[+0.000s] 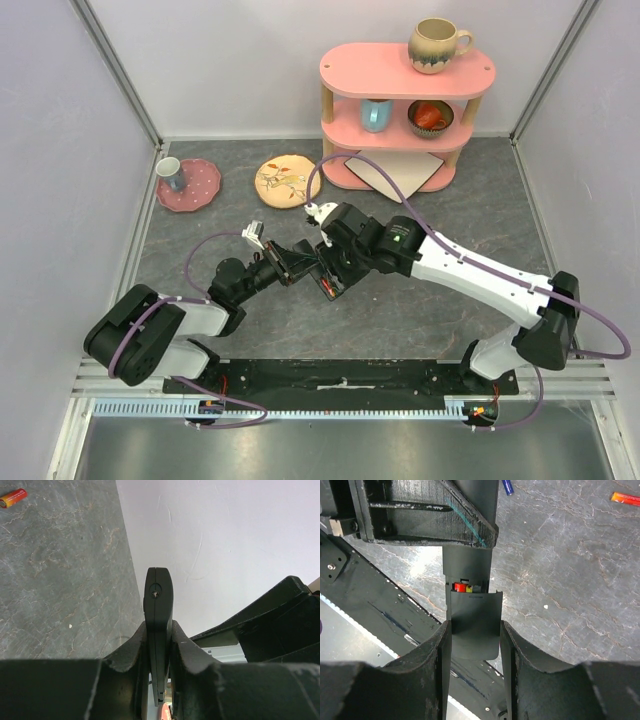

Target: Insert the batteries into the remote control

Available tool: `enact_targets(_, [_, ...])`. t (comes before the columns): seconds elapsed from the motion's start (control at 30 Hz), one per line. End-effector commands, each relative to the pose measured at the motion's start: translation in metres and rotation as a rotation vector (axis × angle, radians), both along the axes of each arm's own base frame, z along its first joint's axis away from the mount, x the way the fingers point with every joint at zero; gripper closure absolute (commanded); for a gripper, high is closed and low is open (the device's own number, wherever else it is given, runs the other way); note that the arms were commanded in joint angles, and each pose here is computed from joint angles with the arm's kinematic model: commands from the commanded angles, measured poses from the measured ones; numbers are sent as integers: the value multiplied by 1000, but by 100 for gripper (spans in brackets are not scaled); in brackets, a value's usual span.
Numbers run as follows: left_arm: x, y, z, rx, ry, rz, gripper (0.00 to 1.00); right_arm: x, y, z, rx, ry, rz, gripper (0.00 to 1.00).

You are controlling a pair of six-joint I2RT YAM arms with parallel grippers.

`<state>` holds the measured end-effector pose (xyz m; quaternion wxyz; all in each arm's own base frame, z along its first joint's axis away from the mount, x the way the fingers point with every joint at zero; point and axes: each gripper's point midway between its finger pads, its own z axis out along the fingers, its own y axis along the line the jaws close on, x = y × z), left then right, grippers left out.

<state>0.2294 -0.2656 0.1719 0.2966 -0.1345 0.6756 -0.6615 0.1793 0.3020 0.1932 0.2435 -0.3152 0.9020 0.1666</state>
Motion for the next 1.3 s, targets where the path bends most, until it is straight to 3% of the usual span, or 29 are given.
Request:
enact_targets(0.0, [1,-2,16,-49,-28,-6,98,2,2,3,-56,-20,18,83])
enact_targets(1.27, [3,-4,31,-96,-32,-1,98,-4,14,-13,-42,-19,-3,84])
